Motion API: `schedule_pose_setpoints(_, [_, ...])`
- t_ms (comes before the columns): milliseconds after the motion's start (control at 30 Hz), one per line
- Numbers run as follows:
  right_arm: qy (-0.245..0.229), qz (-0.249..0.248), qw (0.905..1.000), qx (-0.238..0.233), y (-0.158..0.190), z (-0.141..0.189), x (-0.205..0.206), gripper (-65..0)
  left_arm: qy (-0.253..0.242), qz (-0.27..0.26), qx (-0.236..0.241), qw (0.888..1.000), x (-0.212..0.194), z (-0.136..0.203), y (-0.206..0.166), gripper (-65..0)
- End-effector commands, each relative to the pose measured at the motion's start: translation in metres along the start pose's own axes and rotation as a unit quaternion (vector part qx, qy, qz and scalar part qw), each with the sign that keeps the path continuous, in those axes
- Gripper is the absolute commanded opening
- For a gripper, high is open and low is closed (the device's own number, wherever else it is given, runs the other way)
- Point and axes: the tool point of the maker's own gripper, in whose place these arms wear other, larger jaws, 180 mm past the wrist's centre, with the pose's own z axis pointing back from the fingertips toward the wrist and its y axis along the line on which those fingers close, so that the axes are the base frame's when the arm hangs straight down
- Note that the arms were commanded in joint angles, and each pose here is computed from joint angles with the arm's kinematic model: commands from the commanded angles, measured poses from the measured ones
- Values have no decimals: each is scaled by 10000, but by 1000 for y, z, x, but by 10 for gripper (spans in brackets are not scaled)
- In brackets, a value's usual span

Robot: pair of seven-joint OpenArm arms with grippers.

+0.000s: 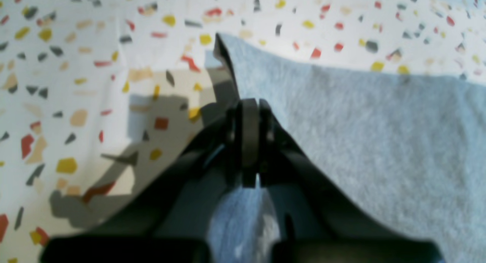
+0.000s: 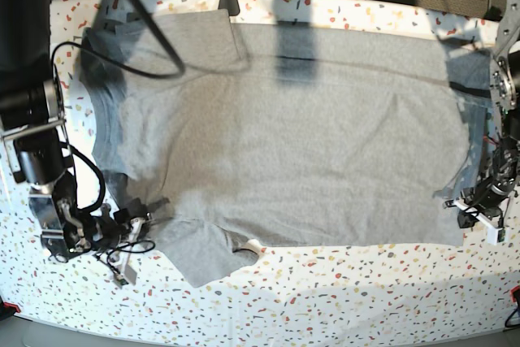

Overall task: Fold the T-shirt properly
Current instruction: 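Lift the hem and fold it over toward the collar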

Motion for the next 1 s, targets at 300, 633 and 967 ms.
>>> schedule_pose_setpoints(300, [-875,227,9949,-438,30,51,-7,-650,-435,139,-124,9989,35,5,7,-650])
schedule_pose_setpoints(633, [-1220,262,9897,-699,56,86,-23,-650,-413,-72,-227,9989,17,14,5,-650])
schedule_pose_setpoints(967, [-1249,20,9900,-656,72,106,-64,-650,-903,-701,-194,9933,21,62,0,-650])
